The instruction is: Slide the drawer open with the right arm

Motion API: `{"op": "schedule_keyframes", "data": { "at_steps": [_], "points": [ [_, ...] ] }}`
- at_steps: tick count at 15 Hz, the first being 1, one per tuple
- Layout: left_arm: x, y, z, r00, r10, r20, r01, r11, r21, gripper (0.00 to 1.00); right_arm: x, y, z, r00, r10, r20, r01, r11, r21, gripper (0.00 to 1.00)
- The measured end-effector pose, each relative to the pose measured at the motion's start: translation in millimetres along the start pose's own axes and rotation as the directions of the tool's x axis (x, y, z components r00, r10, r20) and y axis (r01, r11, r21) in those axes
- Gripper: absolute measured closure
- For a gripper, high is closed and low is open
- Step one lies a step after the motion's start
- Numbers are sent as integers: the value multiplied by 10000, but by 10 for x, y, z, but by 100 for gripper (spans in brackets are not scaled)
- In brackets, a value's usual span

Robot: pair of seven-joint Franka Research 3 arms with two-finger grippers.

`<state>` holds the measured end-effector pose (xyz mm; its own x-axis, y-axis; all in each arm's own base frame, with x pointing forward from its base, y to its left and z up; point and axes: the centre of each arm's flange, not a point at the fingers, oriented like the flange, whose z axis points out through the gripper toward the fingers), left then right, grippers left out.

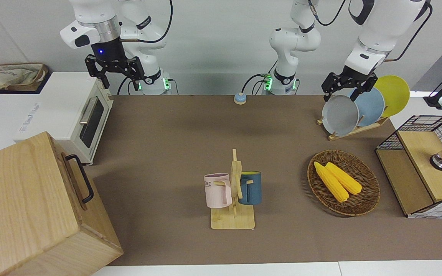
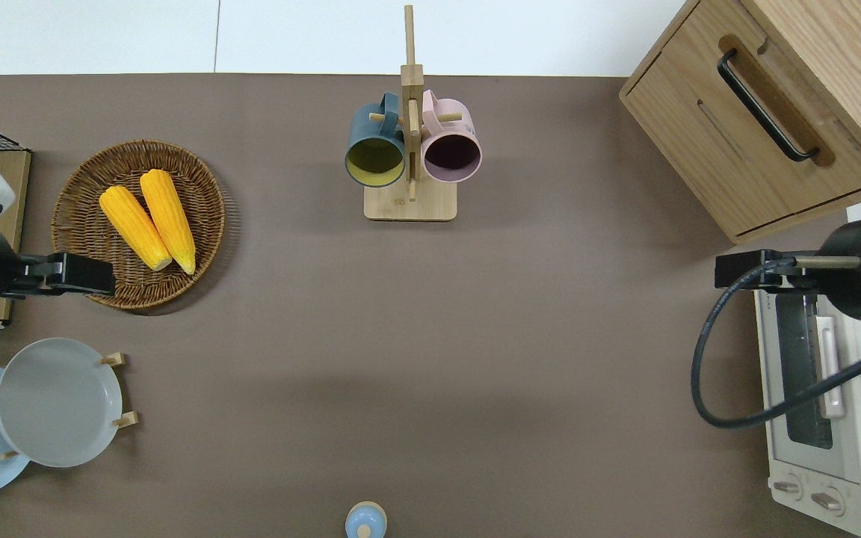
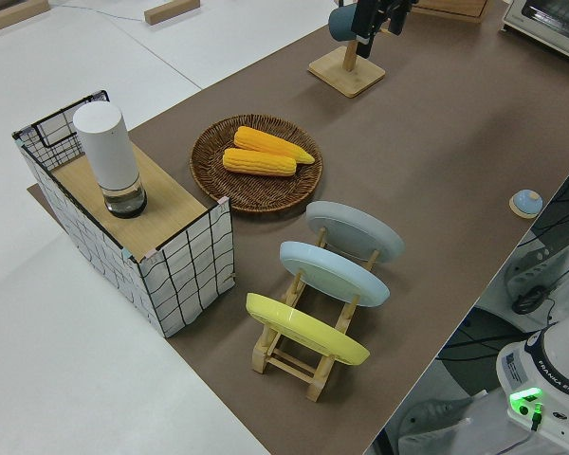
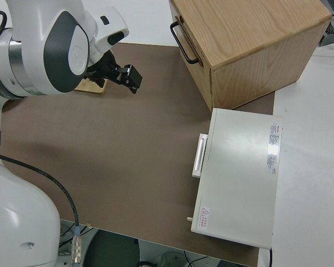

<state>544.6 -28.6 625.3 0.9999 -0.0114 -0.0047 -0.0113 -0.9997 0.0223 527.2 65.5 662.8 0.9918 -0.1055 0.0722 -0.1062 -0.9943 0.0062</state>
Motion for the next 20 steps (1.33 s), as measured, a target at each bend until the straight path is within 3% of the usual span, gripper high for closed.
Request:
{"op": "schedule_keyframes", "data": {
  "at_steps": [15,20],
  "points": [
    [0,0,0,10000,0,0,0,10000,0,0,-44,-174,-98,9993,-335,-146,336,9994,101,1],
    [0,0,0,10000,0,0,0,10000,0,0,-58,-252,-88,9981,-576,-230,568,9978,-344,2]
  ]
}}
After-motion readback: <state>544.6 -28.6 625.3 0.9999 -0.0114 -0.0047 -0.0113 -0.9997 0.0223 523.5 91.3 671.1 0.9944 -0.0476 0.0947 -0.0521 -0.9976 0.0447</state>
